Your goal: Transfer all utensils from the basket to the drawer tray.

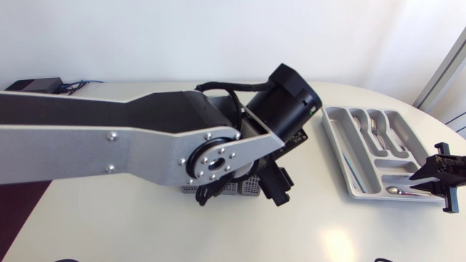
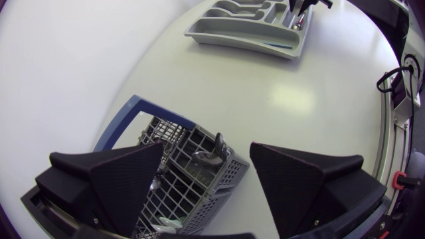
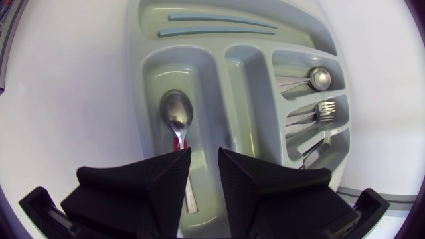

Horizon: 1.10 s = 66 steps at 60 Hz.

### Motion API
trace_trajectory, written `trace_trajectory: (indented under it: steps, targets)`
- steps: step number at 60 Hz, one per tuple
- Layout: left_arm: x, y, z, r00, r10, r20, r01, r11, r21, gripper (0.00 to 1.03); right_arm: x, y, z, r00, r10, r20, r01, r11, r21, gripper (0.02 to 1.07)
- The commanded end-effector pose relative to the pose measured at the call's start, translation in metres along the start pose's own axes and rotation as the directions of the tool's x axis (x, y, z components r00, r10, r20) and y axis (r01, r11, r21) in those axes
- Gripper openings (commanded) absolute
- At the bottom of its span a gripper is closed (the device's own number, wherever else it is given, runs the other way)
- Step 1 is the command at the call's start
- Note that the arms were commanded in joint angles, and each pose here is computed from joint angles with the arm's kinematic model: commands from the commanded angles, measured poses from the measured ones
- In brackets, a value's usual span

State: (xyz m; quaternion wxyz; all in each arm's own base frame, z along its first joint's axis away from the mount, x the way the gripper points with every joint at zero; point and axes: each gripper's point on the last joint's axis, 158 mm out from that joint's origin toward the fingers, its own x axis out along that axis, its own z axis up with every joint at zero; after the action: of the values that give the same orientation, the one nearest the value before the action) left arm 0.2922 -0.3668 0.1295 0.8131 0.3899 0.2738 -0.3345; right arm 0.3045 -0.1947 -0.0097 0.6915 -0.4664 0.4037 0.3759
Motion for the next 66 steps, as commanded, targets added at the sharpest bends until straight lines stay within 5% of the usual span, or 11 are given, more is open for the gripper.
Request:
trace_trajectory:
  steps: [1,34,55,66]
  targets:
    - [0.006,-0.013,-0.011,0.999,0.007,-0.04,-0.004,0.998,0.058,0.79,-0.012,-0.005,0.005,0.999,-0.039,0.006,0.039,0.999,0.017,0.52]
    - [0.025,-0.018,-0.013,0.981,0.165,-0.098,-0.145,0.972,0.183,0.5,-0.046,0.006,0.063,0.979,-0.154,0.131,0.141,0.984,0.105,0.58]
    - [0.025,-0.01,-0.004,0.98,0.188,-0.066,-0.176,0.972,0.155,0.16,-0.053,0.011,0.077,0.976,-0.169,0.135,0.157,0.983,0.096,0.58]
    - [0.021,-0.006,0.001,0.98,0.193,-0.045,-0.185,0.973,0.135,0.07,-0.052,0.013,0.082,0.976,-0.165,0.14,0.152,0.983,0.101,0.61]
